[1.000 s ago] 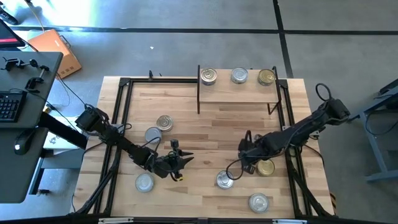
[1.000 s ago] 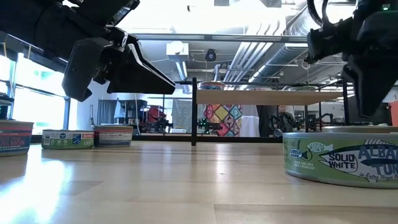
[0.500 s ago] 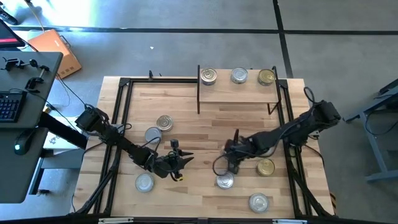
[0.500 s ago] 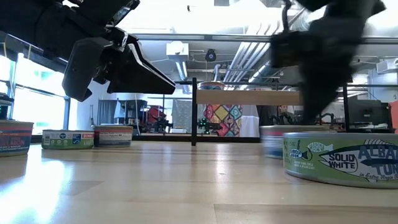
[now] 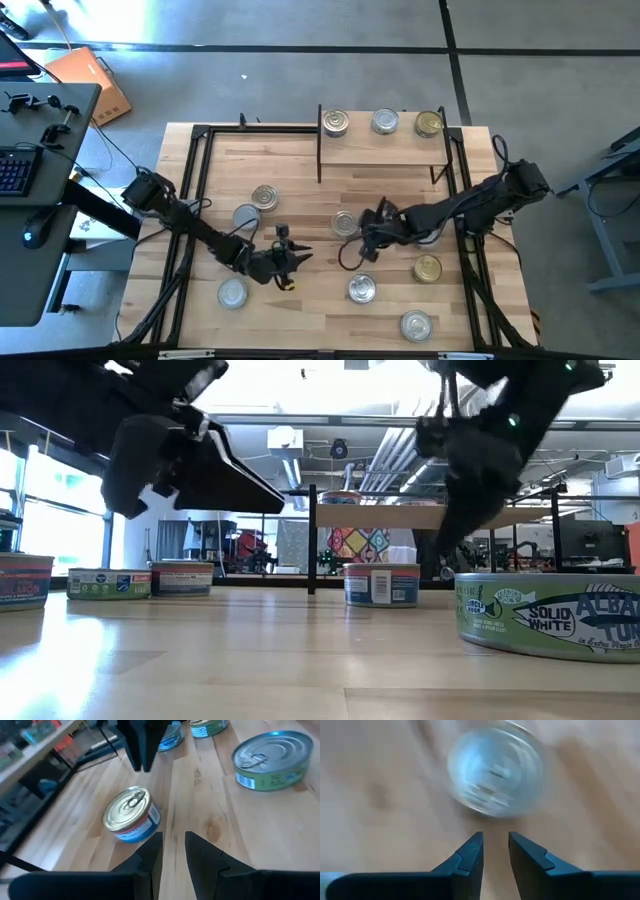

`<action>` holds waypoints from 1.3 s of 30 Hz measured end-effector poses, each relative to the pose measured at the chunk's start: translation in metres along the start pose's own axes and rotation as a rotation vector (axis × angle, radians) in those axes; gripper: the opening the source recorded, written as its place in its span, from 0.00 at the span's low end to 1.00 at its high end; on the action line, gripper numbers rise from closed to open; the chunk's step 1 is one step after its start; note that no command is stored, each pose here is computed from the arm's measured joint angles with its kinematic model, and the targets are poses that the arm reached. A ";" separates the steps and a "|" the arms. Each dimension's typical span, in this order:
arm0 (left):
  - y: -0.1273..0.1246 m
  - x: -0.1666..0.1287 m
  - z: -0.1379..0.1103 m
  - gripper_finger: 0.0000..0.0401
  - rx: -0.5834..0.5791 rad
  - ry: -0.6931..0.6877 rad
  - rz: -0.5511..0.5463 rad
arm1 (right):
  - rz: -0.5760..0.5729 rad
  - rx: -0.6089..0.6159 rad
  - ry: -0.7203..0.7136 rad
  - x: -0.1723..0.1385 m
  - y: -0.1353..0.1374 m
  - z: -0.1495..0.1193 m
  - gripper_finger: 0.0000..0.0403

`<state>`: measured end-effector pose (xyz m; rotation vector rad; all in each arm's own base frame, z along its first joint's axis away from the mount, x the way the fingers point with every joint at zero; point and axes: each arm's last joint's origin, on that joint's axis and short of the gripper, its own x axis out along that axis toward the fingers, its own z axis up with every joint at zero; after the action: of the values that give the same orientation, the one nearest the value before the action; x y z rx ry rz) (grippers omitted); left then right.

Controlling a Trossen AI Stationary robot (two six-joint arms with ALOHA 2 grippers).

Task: Stack canned seafood by type on shelf
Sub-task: Put the blue tuna can on the shelf

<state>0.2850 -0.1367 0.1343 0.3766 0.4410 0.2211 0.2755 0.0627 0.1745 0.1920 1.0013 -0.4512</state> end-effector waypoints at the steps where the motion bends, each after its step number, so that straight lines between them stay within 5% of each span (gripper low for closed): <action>1: 0.002 0.002 0.000 0.19 -0.022 0.004 -0.006 | -0.058 0.005 0.000 0.001 -0.003 -0.002 0.21; 5: 0.014 0.015 -0.003 0.19 -0.113 0.027 -0.066 | -0.204 0.012 -0.045 0.005 -0.013 0.000 0.21; 15: 0.028 0.058 -0.028 0.19 -0.215 0.031 -0.102 | -0.215 -0.059 -0.046 0.041 -0.026 0.017 0.21; 27: 0.037 0.073 -0.029 0.19 -0.229 0.051 -0.063 | 0.168 -0.015 0.016 0.041 0.005 0.013 0.21; 39: 0.057 0.033 -0.019 0.19 -0.188 0.285 0.116 | 0.296 -0.224 -0.093 0.017 0.053 -0.009 0.21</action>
<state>0.2985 -0.0692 0.1288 0.1857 0.6742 0.4287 0.3009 0.1086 0.1526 0.1142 0.9064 -0.0760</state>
